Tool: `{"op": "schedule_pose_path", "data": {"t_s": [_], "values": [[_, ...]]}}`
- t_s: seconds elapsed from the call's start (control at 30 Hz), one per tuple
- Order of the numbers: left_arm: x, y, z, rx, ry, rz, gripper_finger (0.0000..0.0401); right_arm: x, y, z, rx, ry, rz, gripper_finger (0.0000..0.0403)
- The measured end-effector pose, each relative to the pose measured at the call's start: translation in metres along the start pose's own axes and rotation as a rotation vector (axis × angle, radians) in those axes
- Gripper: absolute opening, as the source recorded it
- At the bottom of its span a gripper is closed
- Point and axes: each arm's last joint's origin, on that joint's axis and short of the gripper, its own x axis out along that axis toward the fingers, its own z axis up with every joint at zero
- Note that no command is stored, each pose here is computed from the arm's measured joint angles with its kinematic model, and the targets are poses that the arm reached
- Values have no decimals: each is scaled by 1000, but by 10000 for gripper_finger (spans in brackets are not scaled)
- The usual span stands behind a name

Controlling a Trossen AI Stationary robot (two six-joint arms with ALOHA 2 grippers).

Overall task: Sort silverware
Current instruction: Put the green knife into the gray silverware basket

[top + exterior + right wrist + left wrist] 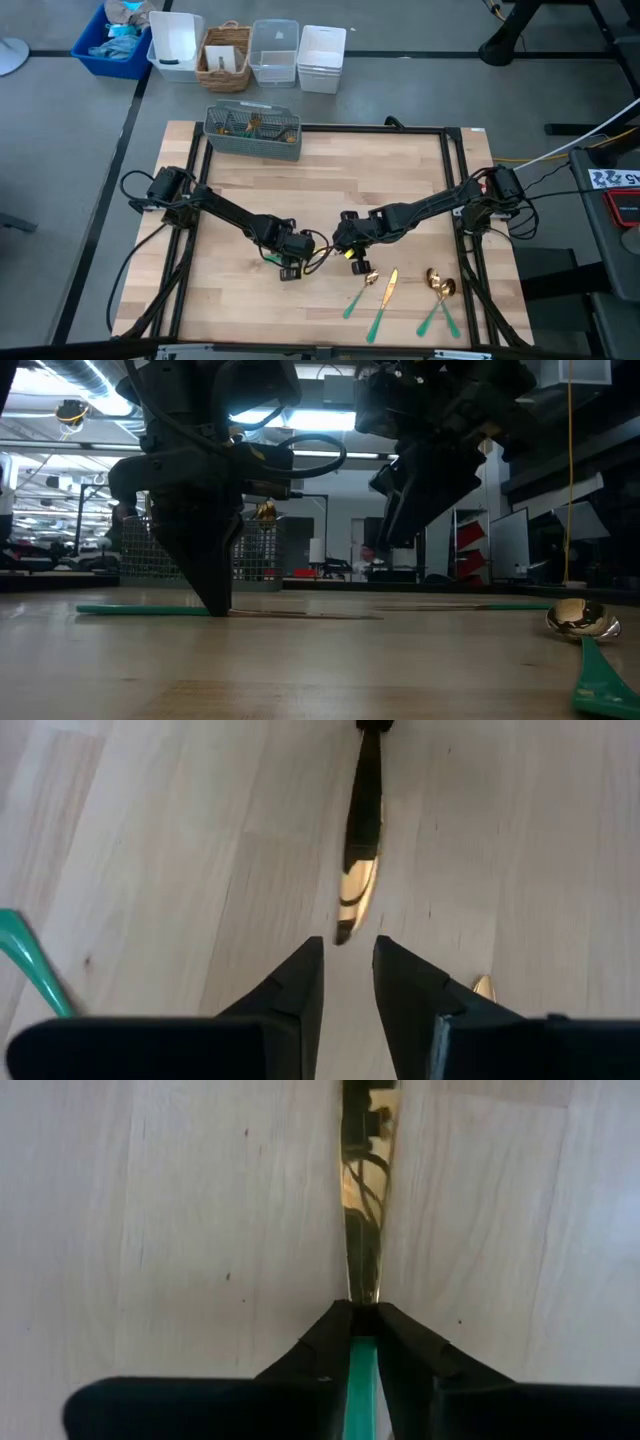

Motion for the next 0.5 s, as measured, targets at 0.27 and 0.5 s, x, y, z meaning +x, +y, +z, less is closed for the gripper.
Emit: {"op": "schedule_pose_path", "data": {"t_s": [0.27,0.5], "values": [[1,1,-1,-41,14,1,27,0,0,0,0,2,0,92],[1,3,-1,-63,20,-7,32,0,0,0,0,4,0,92]]}}
